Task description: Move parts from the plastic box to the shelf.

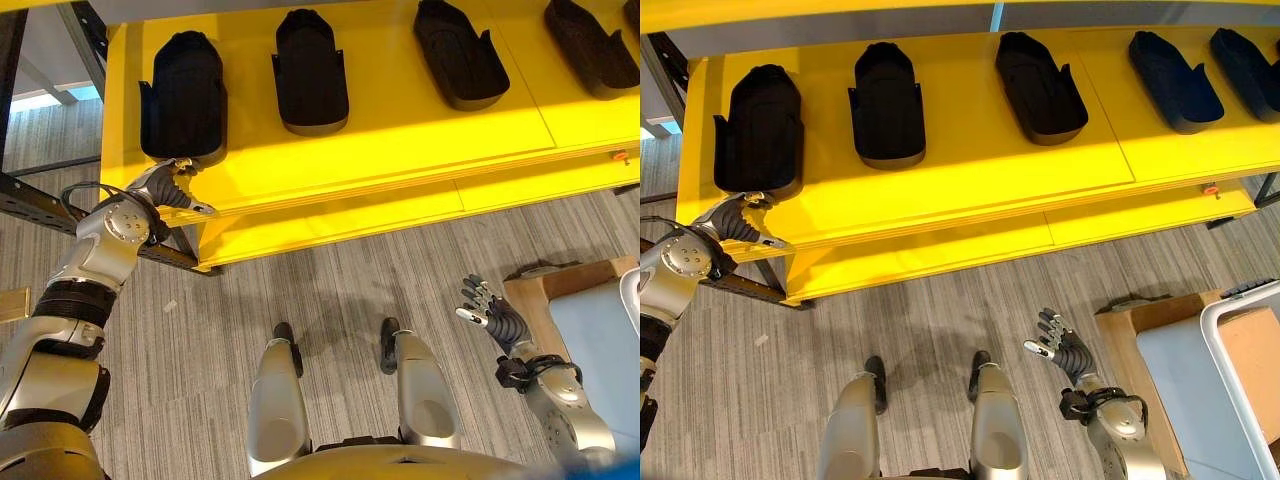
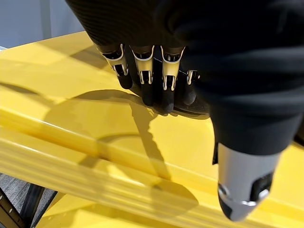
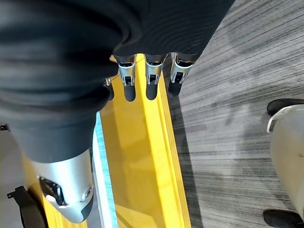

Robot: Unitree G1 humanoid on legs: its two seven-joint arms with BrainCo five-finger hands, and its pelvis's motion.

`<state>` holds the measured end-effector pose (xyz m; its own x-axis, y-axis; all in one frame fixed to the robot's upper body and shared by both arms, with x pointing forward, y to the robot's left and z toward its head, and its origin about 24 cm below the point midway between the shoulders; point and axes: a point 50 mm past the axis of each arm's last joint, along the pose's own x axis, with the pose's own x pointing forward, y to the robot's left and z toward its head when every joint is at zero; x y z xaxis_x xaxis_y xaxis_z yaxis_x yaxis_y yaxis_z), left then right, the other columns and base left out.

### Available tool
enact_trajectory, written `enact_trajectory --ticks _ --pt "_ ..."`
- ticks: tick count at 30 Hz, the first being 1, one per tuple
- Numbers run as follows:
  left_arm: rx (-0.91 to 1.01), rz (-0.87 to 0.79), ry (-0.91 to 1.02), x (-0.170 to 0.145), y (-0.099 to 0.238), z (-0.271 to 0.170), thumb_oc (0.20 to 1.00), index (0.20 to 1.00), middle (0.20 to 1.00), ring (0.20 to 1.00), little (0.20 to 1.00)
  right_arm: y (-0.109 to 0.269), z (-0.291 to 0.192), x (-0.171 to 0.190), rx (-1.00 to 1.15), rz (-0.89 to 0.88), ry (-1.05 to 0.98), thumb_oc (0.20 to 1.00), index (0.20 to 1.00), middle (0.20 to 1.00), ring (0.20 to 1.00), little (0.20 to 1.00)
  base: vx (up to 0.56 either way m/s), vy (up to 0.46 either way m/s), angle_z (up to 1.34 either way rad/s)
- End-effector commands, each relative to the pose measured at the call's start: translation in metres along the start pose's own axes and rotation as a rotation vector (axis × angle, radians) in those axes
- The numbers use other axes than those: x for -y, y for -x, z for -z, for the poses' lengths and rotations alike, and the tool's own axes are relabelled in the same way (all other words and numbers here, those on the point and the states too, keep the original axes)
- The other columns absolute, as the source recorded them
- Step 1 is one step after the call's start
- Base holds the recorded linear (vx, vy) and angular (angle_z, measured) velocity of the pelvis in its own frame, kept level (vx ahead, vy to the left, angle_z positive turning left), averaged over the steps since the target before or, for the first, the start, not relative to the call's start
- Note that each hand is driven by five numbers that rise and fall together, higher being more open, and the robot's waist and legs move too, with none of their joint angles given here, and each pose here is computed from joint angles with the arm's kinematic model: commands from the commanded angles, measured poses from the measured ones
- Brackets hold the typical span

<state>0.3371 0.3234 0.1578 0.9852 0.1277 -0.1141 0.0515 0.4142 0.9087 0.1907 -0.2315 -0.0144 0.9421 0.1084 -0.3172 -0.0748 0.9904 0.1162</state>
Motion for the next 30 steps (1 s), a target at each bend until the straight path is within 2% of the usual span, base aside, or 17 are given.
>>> enact_trajectory --ticks 1,30 --pt "-0.012 -0.081 -0.055 -0.03 0.003 0.003 1.0 1.0 1.0 1.0 1.0 0.011 -0.008 0.016 0.032 0.023 0.036 1.0 1.0 1.0 1.0 1.0 0.0 0.0 0.0" --pt "-0.018 -0.12 -0.053 -0.041 -0.001 0.0 1.0 1.0 1.0 1.0 1.0 0.014 -0.008 0.018 0.035 0.025 0.025 1.0 1.0 1.0 1.0 1.0 0.0 0.0 0.0"
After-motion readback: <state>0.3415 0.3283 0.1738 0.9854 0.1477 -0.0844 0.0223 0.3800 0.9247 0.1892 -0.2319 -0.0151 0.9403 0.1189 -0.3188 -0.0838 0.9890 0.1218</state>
